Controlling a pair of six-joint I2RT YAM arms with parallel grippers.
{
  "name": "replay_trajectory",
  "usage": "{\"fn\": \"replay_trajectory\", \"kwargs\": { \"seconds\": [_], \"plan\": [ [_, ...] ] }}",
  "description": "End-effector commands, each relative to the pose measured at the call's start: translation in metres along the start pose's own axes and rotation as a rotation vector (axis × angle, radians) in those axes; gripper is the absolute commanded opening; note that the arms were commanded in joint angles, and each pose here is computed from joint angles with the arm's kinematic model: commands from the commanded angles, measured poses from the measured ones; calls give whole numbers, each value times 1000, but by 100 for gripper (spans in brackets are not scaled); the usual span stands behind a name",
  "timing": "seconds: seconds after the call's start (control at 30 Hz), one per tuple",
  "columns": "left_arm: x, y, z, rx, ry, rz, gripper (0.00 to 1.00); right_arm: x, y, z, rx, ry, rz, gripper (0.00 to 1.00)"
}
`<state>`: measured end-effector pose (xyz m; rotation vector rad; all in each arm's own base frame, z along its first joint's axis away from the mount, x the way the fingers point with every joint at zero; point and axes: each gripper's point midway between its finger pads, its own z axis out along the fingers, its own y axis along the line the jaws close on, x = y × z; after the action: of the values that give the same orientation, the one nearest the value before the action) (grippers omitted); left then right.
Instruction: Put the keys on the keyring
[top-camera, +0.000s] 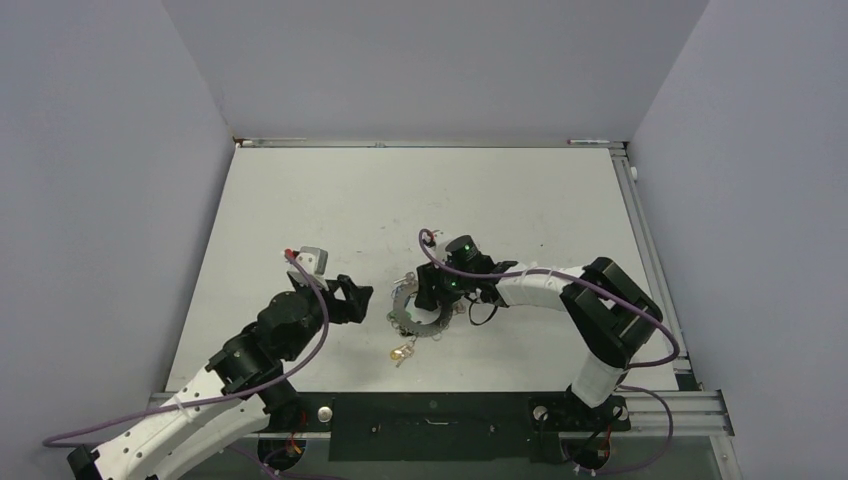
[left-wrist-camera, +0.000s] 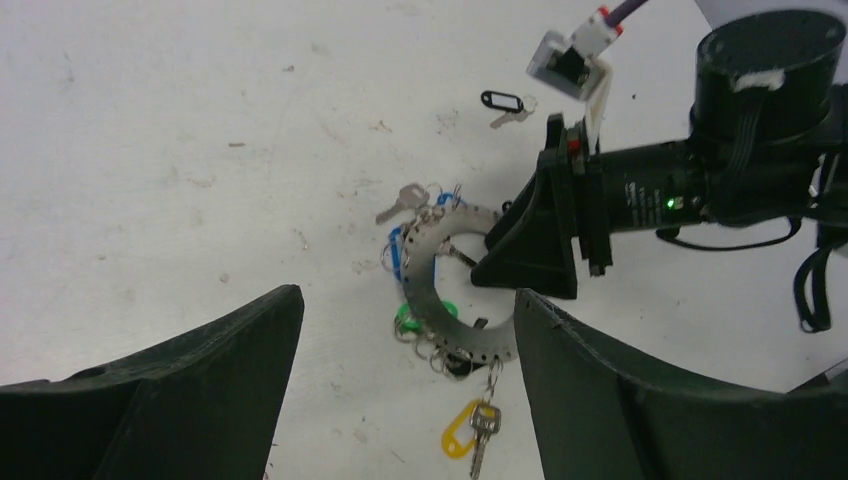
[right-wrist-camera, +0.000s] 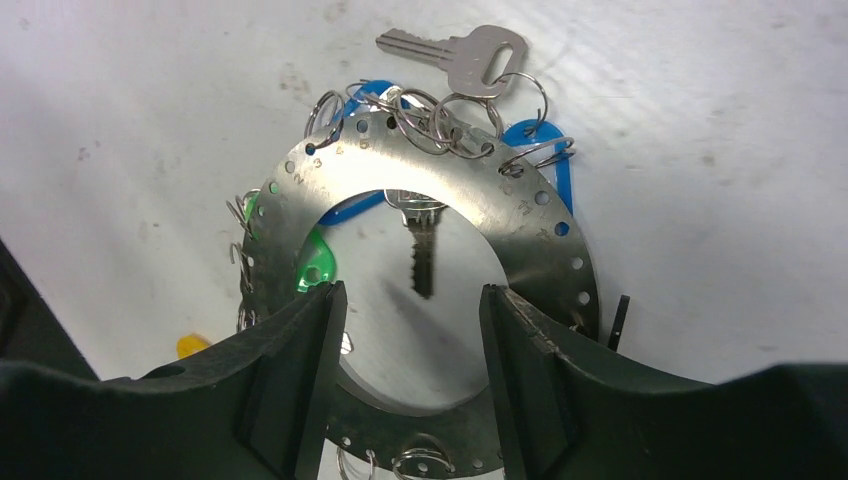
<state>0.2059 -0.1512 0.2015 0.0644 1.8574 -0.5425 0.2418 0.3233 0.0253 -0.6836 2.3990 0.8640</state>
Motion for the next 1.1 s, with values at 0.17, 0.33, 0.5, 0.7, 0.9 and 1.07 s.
{"fn": "replay_trajectory", "kwargs": {
  "seconds": [0.17, 0.33, 0.5, 0.7, 0.9, 1.07],
  "plan": [
    [47, -6, 22, 28, 63, -157, 69, -25, 9, -32, -62, -8, -121, 53],
    [13, 1, 10, -10, -15, -103, 70, -40, 55, -42, -165, -48, -221, 54],
    [-15, -9, -5, 27, -31, -51, 73, -58, 76, -29, -248, -50, -226, 54],
    [-34, 7, -27, 4, -50, 166, 77, -56, 69, 9, -248, 72, -209, 56],
    [-41, 5, -34, 55, -142, 136, 79, -42, 61, 27, -214, 181, -186, 58],
    [-42, 12, -34, 14, -136, 150, 79, -24, 68, 31, -225, 252, -195, 59]
  ]
}}
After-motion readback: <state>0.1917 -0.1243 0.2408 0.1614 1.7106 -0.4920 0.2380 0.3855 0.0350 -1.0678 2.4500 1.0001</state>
